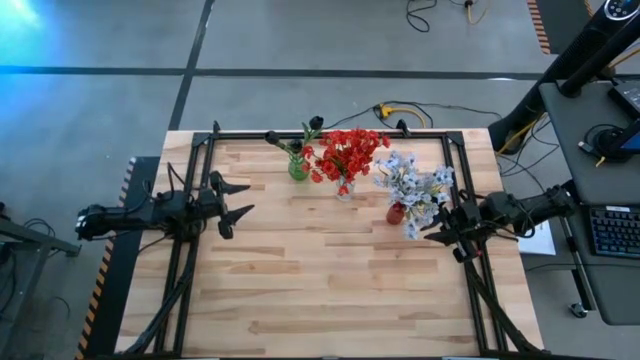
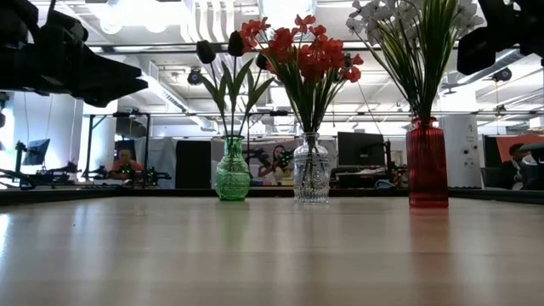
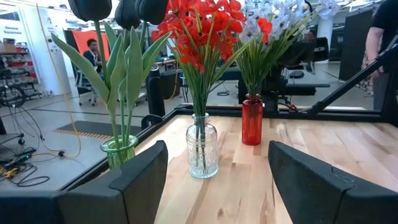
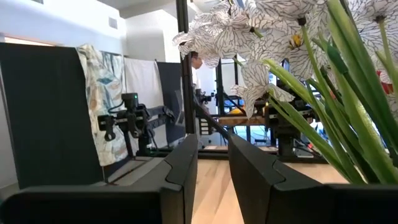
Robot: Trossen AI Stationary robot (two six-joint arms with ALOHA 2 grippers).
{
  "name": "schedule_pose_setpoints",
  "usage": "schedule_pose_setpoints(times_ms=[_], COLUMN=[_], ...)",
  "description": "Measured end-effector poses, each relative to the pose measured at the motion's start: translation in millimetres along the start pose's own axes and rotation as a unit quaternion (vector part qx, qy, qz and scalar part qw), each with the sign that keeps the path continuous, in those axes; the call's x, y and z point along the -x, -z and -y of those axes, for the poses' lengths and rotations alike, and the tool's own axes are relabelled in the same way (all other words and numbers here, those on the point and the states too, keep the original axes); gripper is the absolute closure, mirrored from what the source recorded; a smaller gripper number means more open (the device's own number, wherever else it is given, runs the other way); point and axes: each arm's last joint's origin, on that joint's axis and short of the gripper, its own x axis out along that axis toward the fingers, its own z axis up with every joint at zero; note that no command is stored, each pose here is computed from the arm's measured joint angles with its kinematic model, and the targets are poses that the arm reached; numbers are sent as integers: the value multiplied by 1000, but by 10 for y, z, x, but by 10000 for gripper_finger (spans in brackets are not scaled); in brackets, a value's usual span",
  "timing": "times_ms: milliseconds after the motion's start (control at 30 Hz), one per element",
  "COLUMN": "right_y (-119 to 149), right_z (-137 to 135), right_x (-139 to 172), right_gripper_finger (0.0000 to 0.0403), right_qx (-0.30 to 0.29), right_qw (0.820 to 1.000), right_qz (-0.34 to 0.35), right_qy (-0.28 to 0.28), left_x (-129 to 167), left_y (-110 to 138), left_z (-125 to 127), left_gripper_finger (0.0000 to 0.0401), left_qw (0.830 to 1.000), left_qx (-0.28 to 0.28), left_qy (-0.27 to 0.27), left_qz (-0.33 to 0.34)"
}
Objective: Sort flowers into vase by color
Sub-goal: Return to Home Position
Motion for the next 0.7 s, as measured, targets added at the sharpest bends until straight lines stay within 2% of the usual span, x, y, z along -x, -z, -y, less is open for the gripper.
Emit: schedule_pose_setpoints(times_ms=[267,700], right_y=[0,0], right_z=[0,0], right_x=[0,0], right_gripper_finger=[330,313], right_qx=[0,0], right_qw=[1000,1000], right_qz=[0,0], right_qy=[0,0], left_x=[0,0], left_y=[0,-5], left_z=[0,-1], left_gripper_finger=[141,141], left_qw=[1000,1000], left_qx=[0,0], left_qy=[0,0], left_qz=[0,1])
